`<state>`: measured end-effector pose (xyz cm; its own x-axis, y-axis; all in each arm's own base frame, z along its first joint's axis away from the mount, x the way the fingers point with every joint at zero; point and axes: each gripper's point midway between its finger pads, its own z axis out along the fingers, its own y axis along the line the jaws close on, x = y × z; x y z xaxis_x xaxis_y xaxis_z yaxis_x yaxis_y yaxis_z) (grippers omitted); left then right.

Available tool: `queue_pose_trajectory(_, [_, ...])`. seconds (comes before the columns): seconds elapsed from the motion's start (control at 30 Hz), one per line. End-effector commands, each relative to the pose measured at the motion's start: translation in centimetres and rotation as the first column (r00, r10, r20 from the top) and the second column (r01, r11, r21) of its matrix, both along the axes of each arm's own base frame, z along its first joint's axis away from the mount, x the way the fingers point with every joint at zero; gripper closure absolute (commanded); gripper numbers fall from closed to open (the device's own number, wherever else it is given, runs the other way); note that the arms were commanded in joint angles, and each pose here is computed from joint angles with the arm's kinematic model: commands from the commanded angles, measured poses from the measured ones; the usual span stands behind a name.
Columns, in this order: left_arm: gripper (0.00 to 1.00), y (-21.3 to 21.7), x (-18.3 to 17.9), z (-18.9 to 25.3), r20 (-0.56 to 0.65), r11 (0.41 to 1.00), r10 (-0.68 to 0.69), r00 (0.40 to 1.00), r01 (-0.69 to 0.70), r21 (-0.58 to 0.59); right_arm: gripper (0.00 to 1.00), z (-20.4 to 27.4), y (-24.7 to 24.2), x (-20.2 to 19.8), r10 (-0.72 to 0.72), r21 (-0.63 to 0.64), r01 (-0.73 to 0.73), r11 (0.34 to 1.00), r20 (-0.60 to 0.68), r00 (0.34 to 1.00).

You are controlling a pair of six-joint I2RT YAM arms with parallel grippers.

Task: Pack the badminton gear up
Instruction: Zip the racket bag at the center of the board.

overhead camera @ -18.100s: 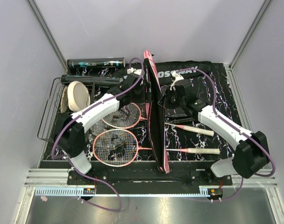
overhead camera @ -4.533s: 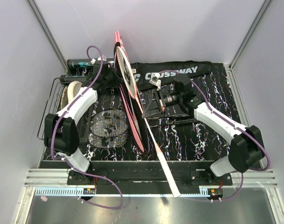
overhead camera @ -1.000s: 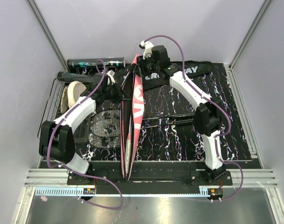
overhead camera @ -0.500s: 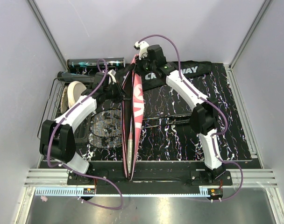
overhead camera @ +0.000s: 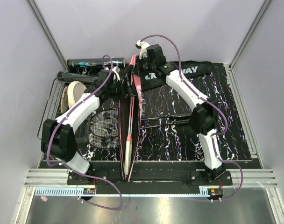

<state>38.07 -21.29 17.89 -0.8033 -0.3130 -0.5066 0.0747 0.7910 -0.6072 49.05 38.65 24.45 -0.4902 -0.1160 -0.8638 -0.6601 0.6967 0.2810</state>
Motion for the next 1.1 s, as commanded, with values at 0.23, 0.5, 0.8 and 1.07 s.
queue_pose_trajectory(0.23, [0.15, -1.7, -0.9, 2.0, 0.152, 0.997, -0.011, 0.988, -0.001, 0.076, 1.0, 7.3, -0.4, -2.2, -0.023, 0.227, 0.05, 0.972, -0.121, 0.992])
queue_pose_trajectory(0.5, [0.01, 0.3, -3.0, 6.4, 0.256, 0.998, 0.006, 0.967, -0.023, 0.064, 1.0, 6.8, -1.0, -1.9, -0.031, 0.196, 0.052, 0.979, -0.111, 0.993])
queue_pose_trajectory(0.8, [0.01, -1.3, -1.7, 2.1, 0.145, 0.986, 0.013, 0.989, -0.036, 0.161, 1.0, 8.0, -0.9, -2.3, -0.027, 0.238, 0.059, 0.97, -0.135, 0.991])
queue_pose_trajectory(1.07, [0.84, -1.8, -0.5, 1.6, 0.15, 0.978, 0.038, 0.988, -0.067, 0.196, 1.0, 7.9, -0.4, -4.0, 0.023, 0.276, 0.038, 0.96, -0.214, 0.976])
